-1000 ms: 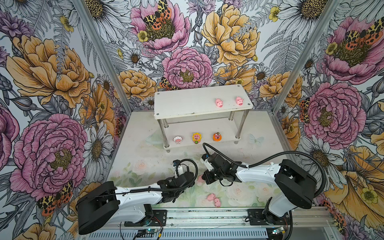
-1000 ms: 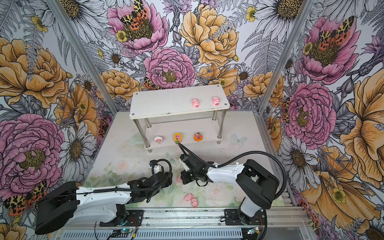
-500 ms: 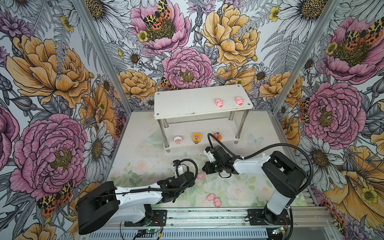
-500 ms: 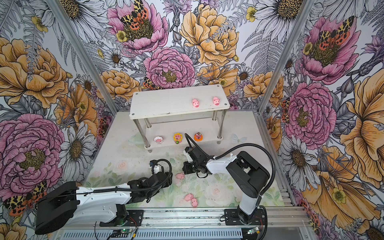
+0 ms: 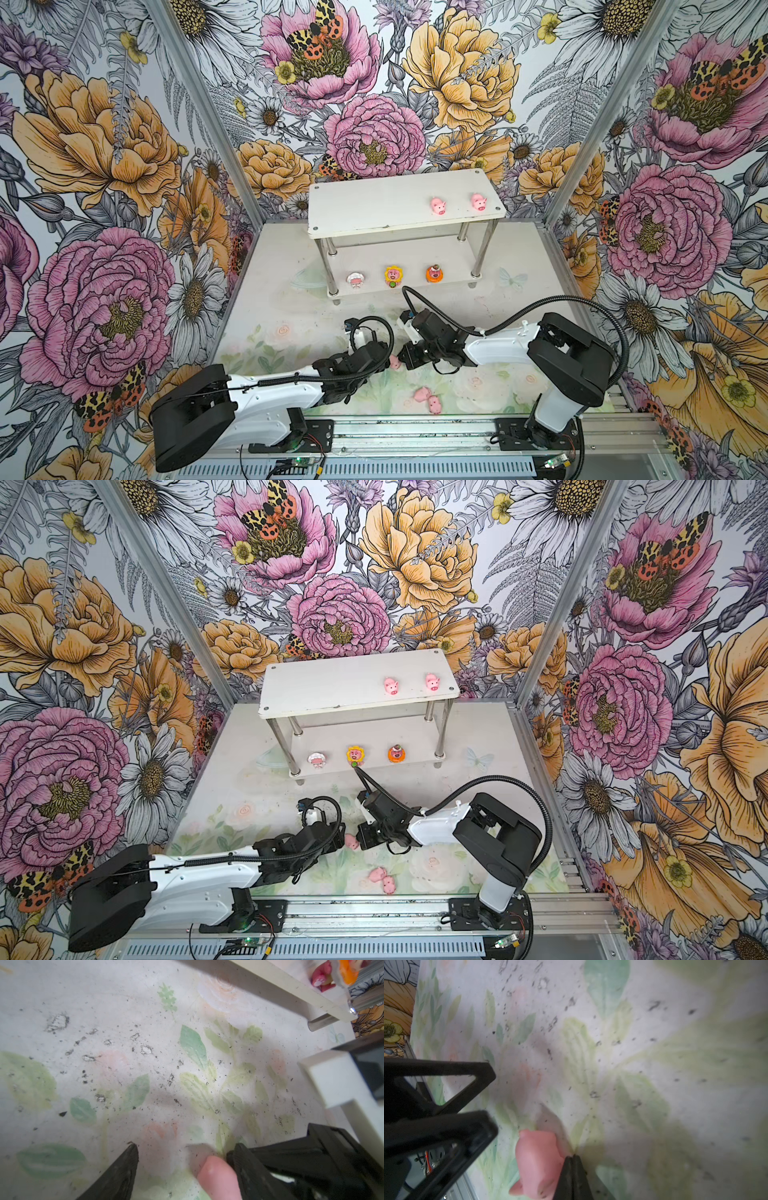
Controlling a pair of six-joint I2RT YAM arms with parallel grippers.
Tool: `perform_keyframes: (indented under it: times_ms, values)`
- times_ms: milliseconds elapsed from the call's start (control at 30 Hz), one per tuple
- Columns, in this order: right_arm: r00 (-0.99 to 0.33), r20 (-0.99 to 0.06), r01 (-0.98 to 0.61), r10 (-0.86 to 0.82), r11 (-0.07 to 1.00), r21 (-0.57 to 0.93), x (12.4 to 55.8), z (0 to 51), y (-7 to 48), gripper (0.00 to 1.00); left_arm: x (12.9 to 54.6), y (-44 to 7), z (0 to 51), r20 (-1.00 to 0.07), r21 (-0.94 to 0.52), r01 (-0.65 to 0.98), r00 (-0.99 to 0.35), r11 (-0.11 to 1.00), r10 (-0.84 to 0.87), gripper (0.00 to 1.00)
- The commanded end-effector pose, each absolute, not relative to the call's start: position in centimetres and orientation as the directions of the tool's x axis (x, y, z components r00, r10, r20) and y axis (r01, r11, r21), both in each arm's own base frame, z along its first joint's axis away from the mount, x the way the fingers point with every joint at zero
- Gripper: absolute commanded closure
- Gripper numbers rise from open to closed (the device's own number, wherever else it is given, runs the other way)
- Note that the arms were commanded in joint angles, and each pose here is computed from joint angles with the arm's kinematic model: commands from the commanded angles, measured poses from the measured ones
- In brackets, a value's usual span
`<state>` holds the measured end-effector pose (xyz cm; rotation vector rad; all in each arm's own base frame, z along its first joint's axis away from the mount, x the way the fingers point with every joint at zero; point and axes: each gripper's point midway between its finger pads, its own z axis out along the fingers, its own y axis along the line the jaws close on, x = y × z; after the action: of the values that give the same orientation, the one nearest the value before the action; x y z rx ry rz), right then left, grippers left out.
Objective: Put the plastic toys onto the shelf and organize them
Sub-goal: 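Close the left gripper on the pink pig while the right gripper releases and draws back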
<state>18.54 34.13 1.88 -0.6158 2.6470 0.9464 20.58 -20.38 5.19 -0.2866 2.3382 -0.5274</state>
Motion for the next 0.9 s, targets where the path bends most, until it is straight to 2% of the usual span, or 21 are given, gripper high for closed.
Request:
perform_keyframes:
  times_ms: [0, 133, 333, 700, 800, 867]
  values:
    - [-0.903, -0.321, -0.419, -0.285, 0.747, 0.516, 16.9, -0.1, 32.6, 1.0, 20.7, -20.9, 6.0, -0.594, -0.465, -0.038, -0.728, 0.885, -0.343, 0.26]
    - [-0.904, -0.329, -0.413, -0.272, 0.751, 0.516, 16.5, 0.1, 32.4, 1.0, 20.2, -20.8, 5.7, -0.586, -0.453, -0.037, -0.741, 0.891, -0.329, 0.26]
    - [-0.883, -0.403, -0.425, -0.241, 0.776, 0.466, 17.7, 2.5, 30.9, 1.0, 18.7, -21.0, 5.9, -0.61, -0.385, -0.019, -0.745, 0.923, -0.27, 0.24]
    - [-0.871, -0.487, -0.304, -0.064, 0.849, 0.432, 21.7, 6.3, 23.5, 0.96, 16.7, -23.1, 3.0, -0.569, -0.314, -0.01, -0.798, 0.949, -0.197, 0.21]
    - [-0.868, -0.494, -0.296, -0.055, 0.856, 0.425, 21.8, 6.5, 22.7, 0.96, 16.6, -23.6, 2.2, -0.556, -0.293, -0.017, -0.811, 0.956, -0.185, 0.28]
    - [-0.868, -0.494, -0.294, -0.054, 0.857, 0.423, 21.8, 6.5, 22.5, 0.96, 16.7, -24.0, 2.1, -0.551, -0.285, -0.011, -0.816, 0.958, -0.174, 0.37]
